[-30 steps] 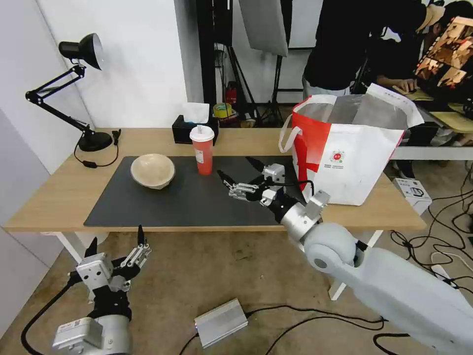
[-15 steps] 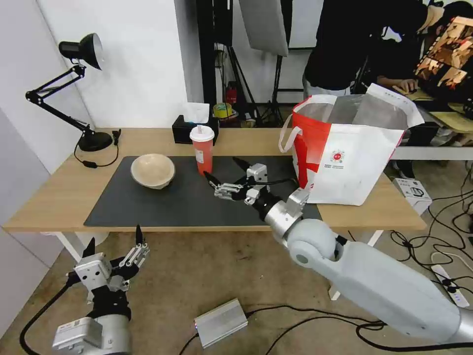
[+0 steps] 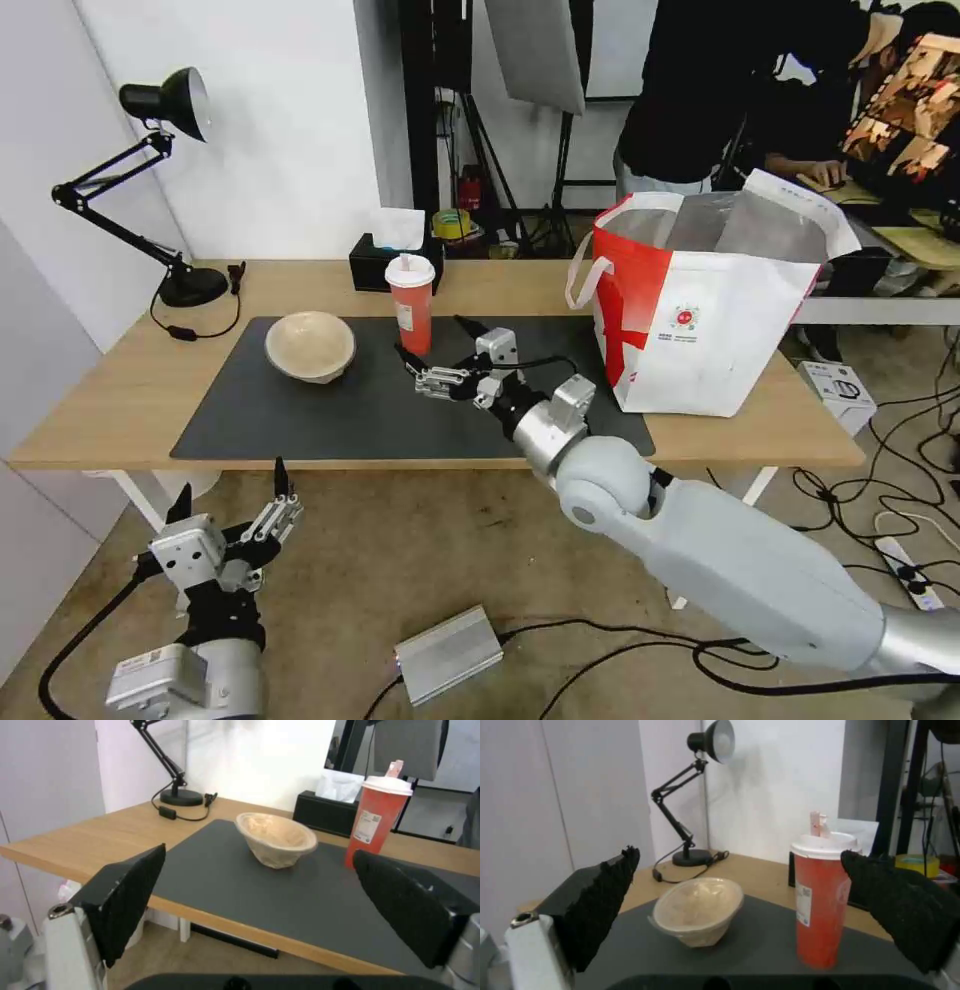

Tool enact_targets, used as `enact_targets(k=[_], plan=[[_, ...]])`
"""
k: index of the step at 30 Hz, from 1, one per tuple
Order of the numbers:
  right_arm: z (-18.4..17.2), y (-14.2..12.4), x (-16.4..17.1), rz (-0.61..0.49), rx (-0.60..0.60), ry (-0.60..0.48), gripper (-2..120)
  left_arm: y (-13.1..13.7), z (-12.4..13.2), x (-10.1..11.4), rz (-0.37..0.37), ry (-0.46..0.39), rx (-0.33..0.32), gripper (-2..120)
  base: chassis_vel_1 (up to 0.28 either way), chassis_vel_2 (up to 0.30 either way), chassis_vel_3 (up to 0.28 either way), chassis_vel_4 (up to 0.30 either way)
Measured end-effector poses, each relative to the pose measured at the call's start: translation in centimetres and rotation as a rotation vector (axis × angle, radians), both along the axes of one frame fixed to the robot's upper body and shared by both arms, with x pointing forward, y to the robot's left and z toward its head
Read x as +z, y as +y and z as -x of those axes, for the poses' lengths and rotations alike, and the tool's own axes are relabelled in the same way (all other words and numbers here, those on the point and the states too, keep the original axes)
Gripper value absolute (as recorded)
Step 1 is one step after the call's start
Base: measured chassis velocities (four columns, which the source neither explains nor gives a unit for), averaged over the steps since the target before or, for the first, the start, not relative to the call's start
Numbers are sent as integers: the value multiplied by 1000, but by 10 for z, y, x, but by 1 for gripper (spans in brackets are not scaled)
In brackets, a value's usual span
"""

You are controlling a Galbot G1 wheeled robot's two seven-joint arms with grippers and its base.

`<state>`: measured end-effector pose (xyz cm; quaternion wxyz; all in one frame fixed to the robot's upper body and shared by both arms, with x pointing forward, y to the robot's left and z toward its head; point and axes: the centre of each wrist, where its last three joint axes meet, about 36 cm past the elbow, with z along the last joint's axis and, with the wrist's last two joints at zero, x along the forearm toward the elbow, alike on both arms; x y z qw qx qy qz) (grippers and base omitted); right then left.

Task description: Pick up the trash from the table and place it into the takeout bag.

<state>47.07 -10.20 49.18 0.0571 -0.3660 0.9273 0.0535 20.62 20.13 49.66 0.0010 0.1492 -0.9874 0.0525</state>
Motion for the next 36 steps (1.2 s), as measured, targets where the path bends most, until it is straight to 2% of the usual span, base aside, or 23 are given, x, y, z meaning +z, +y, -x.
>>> enact_targets(k=[12,36], plan=[[-12,25,-4,16,-84,4,100,0,0,-1,-1,4,-2,100,0,0,0,0],[-40,47,-9,42,-226,93,100,0,-1,-7,-11,20,-17,100,0,0,0,0]])
